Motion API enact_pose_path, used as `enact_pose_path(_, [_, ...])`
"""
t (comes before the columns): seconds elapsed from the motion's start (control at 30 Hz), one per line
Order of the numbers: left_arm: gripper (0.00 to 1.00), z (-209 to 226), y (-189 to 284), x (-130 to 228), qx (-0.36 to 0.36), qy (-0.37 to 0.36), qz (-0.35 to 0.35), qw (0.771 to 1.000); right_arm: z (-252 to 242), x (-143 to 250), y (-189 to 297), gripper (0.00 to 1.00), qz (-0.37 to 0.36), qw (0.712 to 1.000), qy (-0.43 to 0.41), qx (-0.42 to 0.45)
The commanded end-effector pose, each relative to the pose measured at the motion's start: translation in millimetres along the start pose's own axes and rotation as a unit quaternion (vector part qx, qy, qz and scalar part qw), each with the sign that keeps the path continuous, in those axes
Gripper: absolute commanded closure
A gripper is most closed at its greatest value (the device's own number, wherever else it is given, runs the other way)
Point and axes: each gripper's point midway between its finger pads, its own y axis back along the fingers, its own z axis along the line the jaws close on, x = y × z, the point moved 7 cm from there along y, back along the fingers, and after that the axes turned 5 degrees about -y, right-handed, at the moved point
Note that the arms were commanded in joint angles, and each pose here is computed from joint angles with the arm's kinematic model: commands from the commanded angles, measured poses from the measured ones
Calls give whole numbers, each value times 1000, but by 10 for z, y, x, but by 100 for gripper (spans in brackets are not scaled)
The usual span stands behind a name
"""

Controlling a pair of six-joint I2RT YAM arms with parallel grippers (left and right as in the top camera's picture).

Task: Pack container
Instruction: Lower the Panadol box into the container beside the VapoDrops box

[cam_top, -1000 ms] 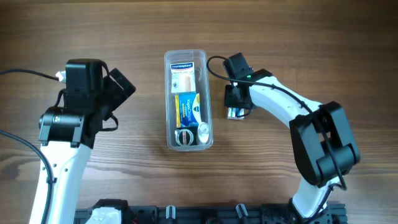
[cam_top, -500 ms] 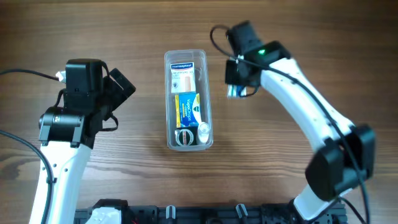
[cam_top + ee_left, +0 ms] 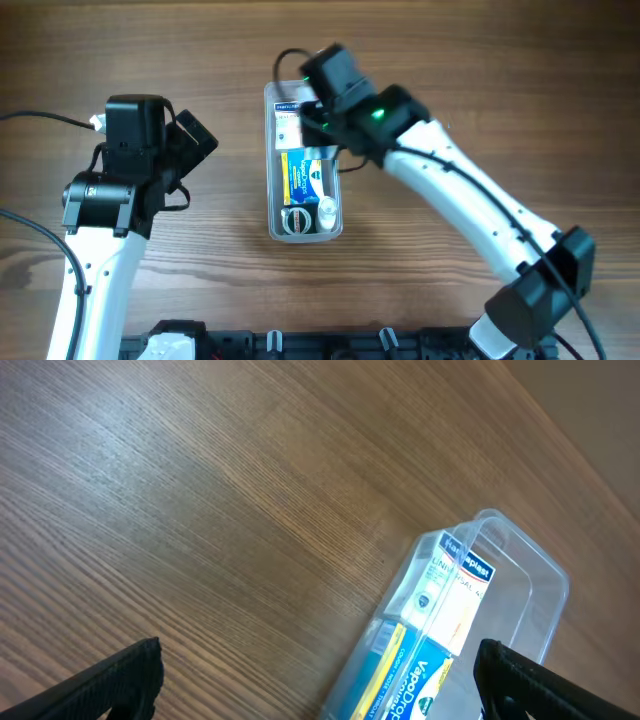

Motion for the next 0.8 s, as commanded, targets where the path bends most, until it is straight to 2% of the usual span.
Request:
enact_pose_path(0.0, [0, 5, 66, -64, -1, -2, -18, 1000, 138, 148, -247, 66, 13, 1000, 6, 22])
enact_pose_path(0.33, [0, 5, 66, -64, -1, -2, -18, 1000, 117, 356, -792, 65, 64, 996, 6, 55])
enact_pose_path(0.77, [0, 5, 66, -64, -1, -2, -18, 1000, 55, 550, -1143, 64, 106, 991, -14, 80])
